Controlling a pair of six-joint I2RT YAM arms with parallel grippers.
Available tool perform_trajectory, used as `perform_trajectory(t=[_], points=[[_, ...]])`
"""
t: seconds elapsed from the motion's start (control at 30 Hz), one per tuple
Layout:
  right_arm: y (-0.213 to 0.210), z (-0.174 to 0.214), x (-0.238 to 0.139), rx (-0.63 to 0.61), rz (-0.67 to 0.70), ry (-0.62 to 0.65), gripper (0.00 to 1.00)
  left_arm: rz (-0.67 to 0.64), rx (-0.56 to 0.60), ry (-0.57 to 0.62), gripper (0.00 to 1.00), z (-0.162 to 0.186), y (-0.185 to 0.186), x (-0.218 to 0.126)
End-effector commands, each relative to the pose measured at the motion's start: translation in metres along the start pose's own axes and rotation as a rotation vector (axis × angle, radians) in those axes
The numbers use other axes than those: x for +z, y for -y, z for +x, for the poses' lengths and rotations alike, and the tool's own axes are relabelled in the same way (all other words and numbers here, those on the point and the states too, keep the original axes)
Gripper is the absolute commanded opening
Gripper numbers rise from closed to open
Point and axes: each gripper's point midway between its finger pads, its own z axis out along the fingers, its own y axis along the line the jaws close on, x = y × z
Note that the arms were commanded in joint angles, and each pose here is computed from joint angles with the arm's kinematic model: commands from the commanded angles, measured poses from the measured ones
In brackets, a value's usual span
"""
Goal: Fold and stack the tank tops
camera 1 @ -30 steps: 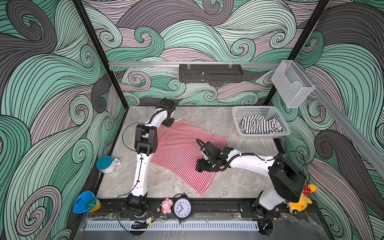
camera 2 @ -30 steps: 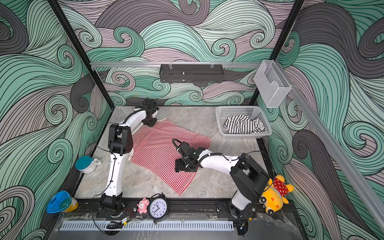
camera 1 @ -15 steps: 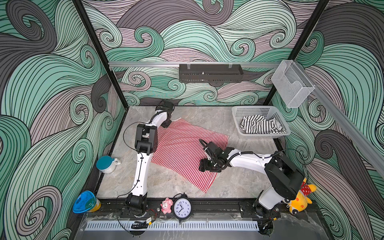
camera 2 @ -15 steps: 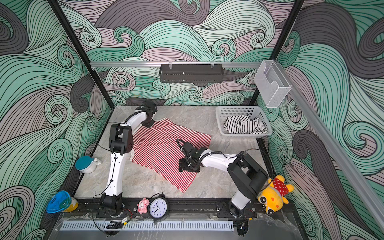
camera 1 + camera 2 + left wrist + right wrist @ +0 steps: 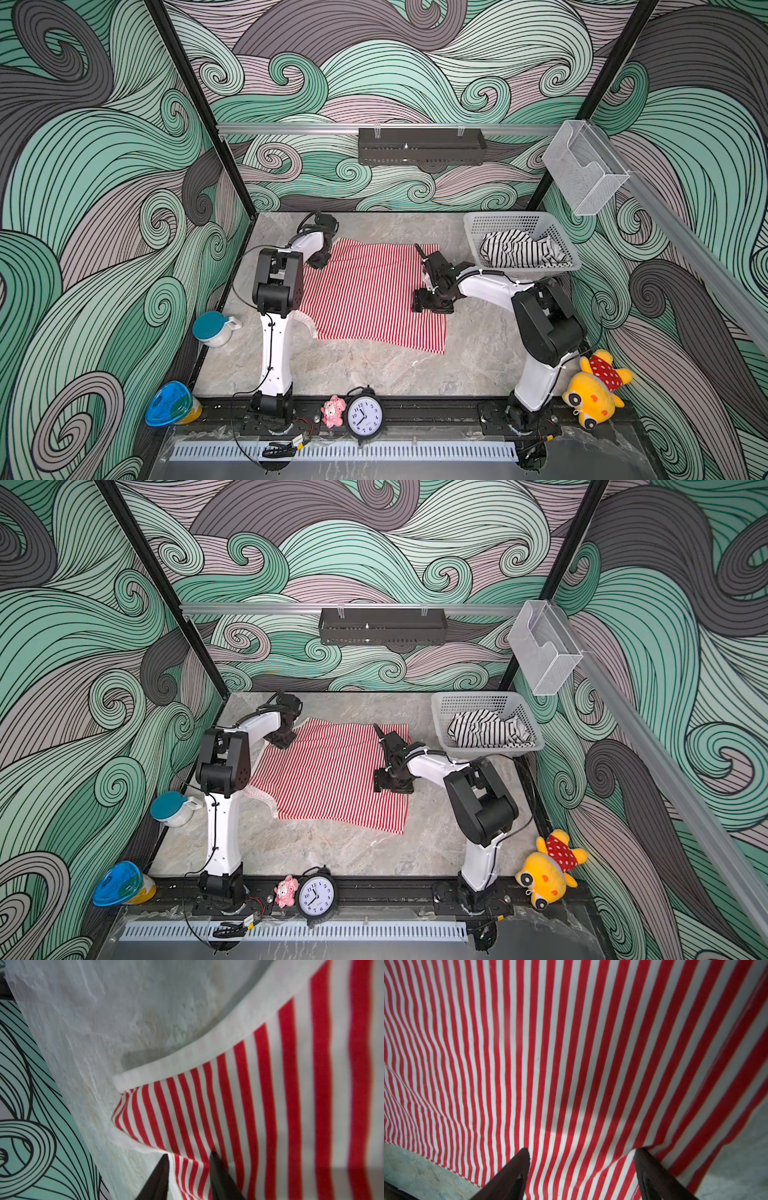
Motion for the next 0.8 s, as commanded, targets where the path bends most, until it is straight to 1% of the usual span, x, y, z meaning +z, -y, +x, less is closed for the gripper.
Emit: perform_trajectory(t=[0.0,0.1,0.23,0.33,0.4,0.43,0.47,0.5,0.57,0.6,0.67,0.73,0.77], points=[[0.005,-0.006,0.003,-0.056,0.016,-0.036,0.8,0.037,-0.038,-0.049,0.37,0.027,0.005,-0.004],[0.006,-0.024,-0.004,-0.053,0.029,-0.013,0.8,0.051,-0.057,-0.071,0.36,0.041,0.011,-0.006],[-0.005,-0.042,-0.031,-0.07,0.016,0.046,0.8,0.042,-0.075,-0.073,0.37,0.047,0.01,-0.008],[-0.01,-0.04,-0.053,-0.057,-0.004,0.084,0.8,0.028,-0.105,-0.038,0.37,0.042,0.0,-0.021],[-0.009,-0.028,-0.064,-0.022,-0.015,0.103,0.8,0.036,-0.129,0.006,0.39,0.037,-0.007,-0.036],[-0.006,-0.021,-0.067,0.0,-0.021,0.111,0.8,0.038,-0.137,0.025,0.46,0.035,-0.011,-0.043],[-0.004,-0.012,-0.07,0.028,-0.031,0.12,0.8,0.041,-0.15,0.045,0.64,0.035,-0.015,-0.052],[0.0,-0.001,-0.071,0.058,-0.039,0.122,0.79,0.059,-0.157,0.064,0.77,0.035,-0.014,-0.058],[0.005,0.019,-0.074,0.119,-0.066,0.135,0.79,0.106,-0.172,0.109,0.86,0.038,-0.011,-0.073],[0.008,0.029,-0.072,0.149,-0.077,0.133,0.78,0.128,-0.178,0.13,0.88,0.04,-0.009,-0.08],[0.016,0.051,-0.072,0.216,-0.094,0.138,0.78,0.181,-0.171,0.176,0.87,0.047,-0.001,-0.096],[0.023,0.069,-0.071,0.271,-0.109,0.146,0.76,0.217,-0.133,0.215,0.81,0.056,0.01,-0.107],[0.025,0.077,-0.072,0.301,-0.124,0.153,0.76,0.234,-0.103,0.227,0.76,0.061,0.017,-0.112]])
